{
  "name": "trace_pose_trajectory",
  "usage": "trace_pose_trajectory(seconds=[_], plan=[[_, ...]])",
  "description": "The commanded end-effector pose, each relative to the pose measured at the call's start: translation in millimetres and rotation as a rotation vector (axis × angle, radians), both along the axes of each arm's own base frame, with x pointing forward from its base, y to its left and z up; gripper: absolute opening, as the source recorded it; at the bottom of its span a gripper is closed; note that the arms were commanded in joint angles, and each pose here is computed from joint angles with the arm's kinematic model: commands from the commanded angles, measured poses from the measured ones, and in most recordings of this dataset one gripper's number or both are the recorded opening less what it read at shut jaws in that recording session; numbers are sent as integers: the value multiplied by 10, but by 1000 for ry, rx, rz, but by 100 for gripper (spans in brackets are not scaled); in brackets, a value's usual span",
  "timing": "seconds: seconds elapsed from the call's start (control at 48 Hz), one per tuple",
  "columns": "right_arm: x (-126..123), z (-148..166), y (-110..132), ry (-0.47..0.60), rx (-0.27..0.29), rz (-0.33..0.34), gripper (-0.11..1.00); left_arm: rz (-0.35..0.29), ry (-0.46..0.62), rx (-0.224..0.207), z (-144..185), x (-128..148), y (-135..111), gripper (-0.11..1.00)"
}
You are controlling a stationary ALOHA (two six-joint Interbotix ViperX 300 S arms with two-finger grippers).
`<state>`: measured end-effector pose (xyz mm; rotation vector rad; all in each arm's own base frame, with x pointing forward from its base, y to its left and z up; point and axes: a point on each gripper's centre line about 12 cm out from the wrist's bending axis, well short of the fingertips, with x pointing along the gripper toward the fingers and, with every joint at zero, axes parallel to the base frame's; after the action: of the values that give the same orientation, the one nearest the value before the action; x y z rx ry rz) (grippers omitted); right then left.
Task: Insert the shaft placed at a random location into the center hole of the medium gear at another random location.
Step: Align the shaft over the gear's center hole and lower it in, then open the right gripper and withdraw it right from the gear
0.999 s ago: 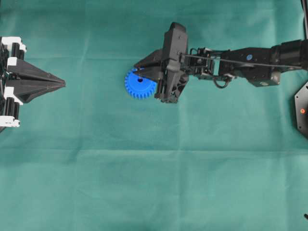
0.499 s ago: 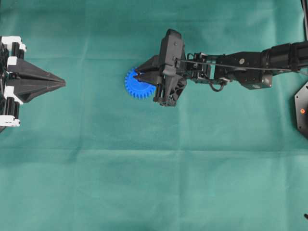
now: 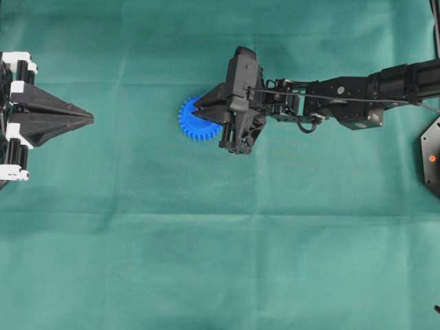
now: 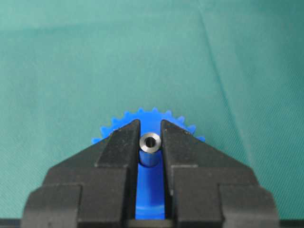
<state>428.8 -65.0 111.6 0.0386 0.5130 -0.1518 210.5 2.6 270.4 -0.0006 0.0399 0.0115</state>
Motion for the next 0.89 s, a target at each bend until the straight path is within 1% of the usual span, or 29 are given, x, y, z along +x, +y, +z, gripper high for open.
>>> trace_pose_trajectory(seconds=[0.0,0.146,0.583,0.624,0.645,0.812,0.853,0.874], plan=[[66,97,-11,-42,1,-5,13,3,-21,2,81,28,6,0],[68,45,-12,-36,0,-5,13,2,-21,3,81,28,6,0],[80,69,-20,-48,-3,-4,15,1,-17,3,76,28,3,0],[82,79,-20,-52,-4,-4,21,2,-17,3,76,28,6,0],[86,77,-20,-52,-4,-4,26,2,-17,3,76,28,6,0],[76,189,-13,-72,-5,-5,78,3,-20,2,85,27,6,0],[64,263,-11,-84,-10,-2,87,2,-20,3,81,26,6,0],[54,292,-9,-88,-11,-2,89,2,-20,5,85,27,6,0]])
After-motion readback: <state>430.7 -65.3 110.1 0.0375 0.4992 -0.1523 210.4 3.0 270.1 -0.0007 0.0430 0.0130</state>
